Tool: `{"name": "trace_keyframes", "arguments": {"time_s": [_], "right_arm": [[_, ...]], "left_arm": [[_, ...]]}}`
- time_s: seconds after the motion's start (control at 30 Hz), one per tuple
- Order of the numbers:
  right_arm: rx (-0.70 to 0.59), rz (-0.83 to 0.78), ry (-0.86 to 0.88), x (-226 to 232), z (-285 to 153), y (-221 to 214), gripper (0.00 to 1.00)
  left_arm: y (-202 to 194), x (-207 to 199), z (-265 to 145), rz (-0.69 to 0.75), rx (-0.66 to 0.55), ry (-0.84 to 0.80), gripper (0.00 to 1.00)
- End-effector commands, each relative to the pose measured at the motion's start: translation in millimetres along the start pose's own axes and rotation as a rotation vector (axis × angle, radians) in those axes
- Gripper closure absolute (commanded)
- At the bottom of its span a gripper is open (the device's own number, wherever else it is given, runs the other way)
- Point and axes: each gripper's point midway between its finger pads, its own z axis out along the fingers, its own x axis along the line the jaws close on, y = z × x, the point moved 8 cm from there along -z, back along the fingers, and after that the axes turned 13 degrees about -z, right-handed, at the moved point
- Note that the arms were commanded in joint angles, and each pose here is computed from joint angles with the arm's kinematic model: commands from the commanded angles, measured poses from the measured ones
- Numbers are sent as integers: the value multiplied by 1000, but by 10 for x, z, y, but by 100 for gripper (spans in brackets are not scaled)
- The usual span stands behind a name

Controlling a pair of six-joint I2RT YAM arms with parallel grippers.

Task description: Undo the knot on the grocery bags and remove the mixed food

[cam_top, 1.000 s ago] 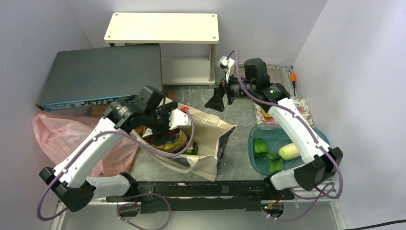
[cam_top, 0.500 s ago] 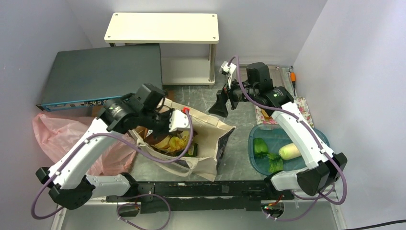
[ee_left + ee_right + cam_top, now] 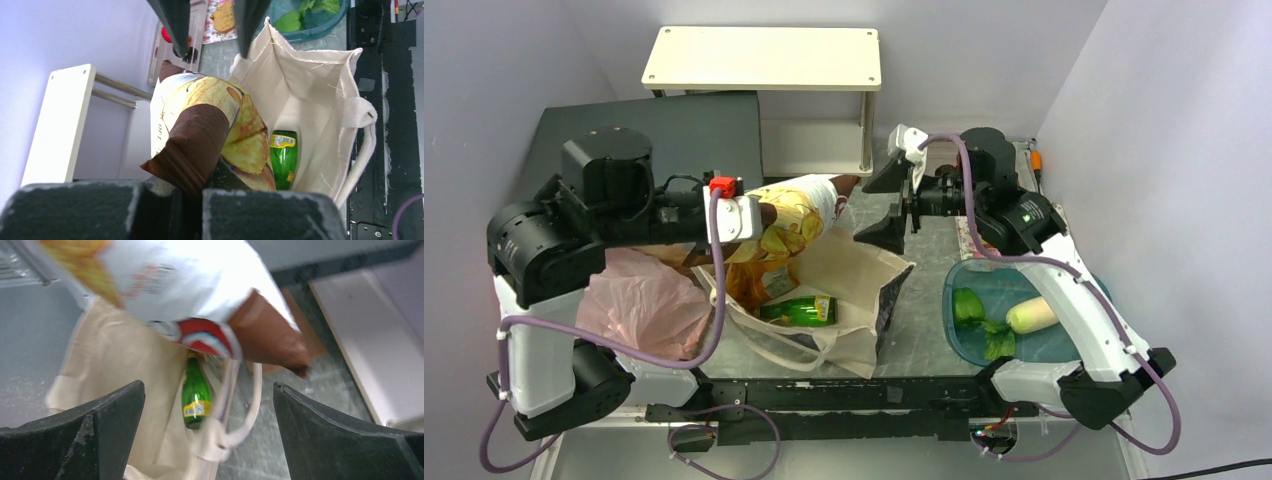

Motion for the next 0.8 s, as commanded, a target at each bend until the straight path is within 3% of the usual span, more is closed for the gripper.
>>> {"name": "trace_keyframes", "arguments": {"time_s": [0.0,0.23,0.67,0.77], "right_arm": [[-143,-330,67,317,-25,493,0],[-165,-609,-55,398,83,700,0],[-188,-671,97,518,409,738,0],[-158,-699,114,466,505,694,10]], "left_arm": [[181,70,-167,79,-100,100,100],[51,-54,-42,183,-100,-36,100],[275,31,213,293,-215,-110,100],[325,79,248,332,-239,-77,100]]}}
